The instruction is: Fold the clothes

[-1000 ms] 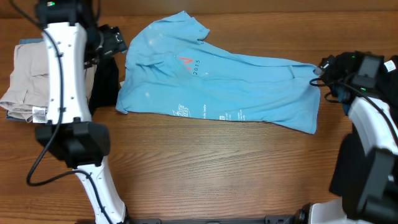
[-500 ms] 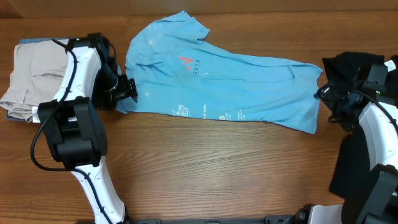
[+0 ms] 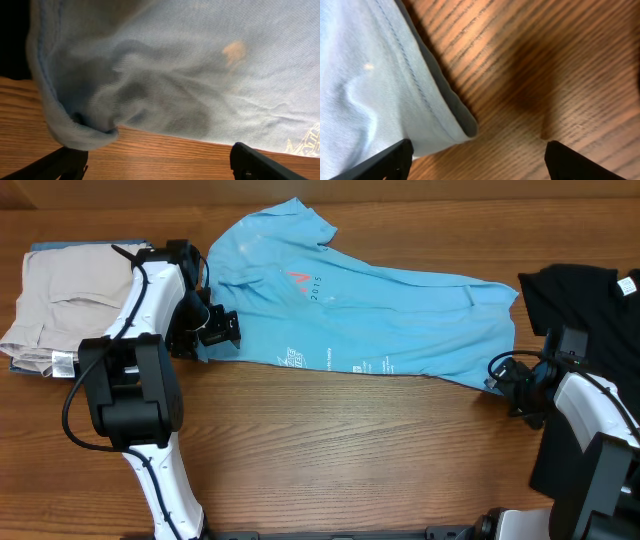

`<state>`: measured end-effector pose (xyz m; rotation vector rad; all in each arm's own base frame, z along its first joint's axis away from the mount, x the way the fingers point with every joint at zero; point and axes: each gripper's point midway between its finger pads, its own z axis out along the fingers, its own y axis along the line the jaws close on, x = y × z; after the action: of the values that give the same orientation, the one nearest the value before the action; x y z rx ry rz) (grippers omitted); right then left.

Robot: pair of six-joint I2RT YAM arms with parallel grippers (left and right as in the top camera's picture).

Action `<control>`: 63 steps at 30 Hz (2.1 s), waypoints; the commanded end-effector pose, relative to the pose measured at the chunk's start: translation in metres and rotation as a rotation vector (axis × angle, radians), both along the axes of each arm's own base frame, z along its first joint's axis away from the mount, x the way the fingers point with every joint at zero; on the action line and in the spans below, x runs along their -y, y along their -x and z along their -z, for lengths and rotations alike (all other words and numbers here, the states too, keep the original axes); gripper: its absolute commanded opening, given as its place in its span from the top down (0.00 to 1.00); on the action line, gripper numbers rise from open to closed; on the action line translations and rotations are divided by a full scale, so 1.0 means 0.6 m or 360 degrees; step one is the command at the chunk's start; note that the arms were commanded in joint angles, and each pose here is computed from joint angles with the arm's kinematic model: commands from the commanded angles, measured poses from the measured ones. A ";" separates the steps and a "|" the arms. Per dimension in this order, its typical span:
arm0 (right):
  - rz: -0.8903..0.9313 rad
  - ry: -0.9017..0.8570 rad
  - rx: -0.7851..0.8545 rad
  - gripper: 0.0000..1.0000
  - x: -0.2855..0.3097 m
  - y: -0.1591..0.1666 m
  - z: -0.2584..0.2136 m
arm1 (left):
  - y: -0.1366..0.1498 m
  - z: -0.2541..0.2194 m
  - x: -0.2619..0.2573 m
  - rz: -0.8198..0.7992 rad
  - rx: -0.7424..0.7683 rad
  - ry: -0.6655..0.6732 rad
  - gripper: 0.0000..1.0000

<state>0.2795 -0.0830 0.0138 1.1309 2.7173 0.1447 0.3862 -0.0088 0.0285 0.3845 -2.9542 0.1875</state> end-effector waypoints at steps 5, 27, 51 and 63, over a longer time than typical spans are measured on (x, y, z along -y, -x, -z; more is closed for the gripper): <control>-0.0103 0.0000 0.0167 0.30 -0.006 -0.024 0.012 | 0.006 -0.004 -0.007 -0.0012 -0.0011 -0.0066 0.05; -0.0304 0.0133 0.0353 0.96 0.005 -0.057 0.013 | 0.017 -0.004 -0.045 -0.0039 -0.0056 -0.0288 0.50; -0.0300 0.0165 0.0393 0.96 0.011 -0.067 0.008 | 0.018 0.000 -0.078 0.0050 -0.0050 -0.0451 0.41; -0.0300 0.0172 0.0408 0.96 0.013 -0.070 0.006 | 0.013 0.031 -0.087 -0.0011 0.0003 -0.0509 0.64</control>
<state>0.3233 -0.0883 0.0116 0.7718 2.5618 0.1726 0.3860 0.0427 0.0132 0.4281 -2.9962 -0.2641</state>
